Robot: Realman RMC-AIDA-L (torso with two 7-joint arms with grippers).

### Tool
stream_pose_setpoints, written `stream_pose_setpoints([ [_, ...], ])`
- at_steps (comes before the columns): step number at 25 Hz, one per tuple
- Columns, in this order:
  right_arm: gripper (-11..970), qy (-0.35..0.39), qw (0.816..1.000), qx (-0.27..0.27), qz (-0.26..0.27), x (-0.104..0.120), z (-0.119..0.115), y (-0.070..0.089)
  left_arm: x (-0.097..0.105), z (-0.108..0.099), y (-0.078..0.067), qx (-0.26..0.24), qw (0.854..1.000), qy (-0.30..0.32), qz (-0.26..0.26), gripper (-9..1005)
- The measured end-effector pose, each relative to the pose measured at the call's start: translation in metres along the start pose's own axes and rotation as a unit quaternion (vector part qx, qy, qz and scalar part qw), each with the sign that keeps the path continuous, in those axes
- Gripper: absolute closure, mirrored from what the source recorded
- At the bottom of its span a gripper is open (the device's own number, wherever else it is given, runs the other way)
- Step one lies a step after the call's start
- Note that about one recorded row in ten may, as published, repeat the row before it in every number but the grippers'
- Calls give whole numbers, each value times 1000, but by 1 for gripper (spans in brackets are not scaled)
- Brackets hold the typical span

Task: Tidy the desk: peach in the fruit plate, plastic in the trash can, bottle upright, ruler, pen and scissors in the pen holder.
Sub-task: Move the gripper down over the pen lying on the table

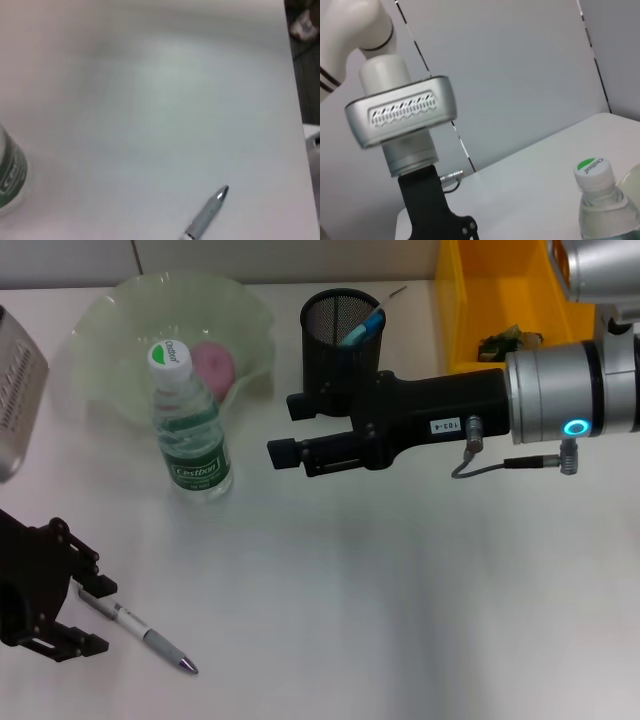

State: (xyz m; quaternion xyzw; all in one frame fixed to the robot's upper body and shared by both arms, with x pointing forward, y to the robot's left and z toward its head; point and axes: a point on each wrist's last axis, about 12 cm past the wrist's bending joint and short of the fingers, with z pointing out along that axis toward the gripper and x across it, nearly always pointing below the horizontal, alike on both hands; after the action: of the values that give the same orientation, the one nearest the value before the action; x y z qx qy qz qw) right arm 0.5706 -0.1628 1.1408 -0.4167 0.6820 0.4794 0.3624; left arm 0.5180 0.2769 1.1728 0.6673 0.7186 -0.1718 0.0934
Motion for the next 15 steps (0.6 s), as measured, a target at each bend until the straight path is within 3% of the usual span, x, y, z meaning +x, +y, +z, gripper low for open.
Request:
stream_pose_setpoints([
  [15, 173, -23, 1000, 0, 12, -1, 7, -4, -33, 7, 7, -8, 993, 45, 112, 425],
])
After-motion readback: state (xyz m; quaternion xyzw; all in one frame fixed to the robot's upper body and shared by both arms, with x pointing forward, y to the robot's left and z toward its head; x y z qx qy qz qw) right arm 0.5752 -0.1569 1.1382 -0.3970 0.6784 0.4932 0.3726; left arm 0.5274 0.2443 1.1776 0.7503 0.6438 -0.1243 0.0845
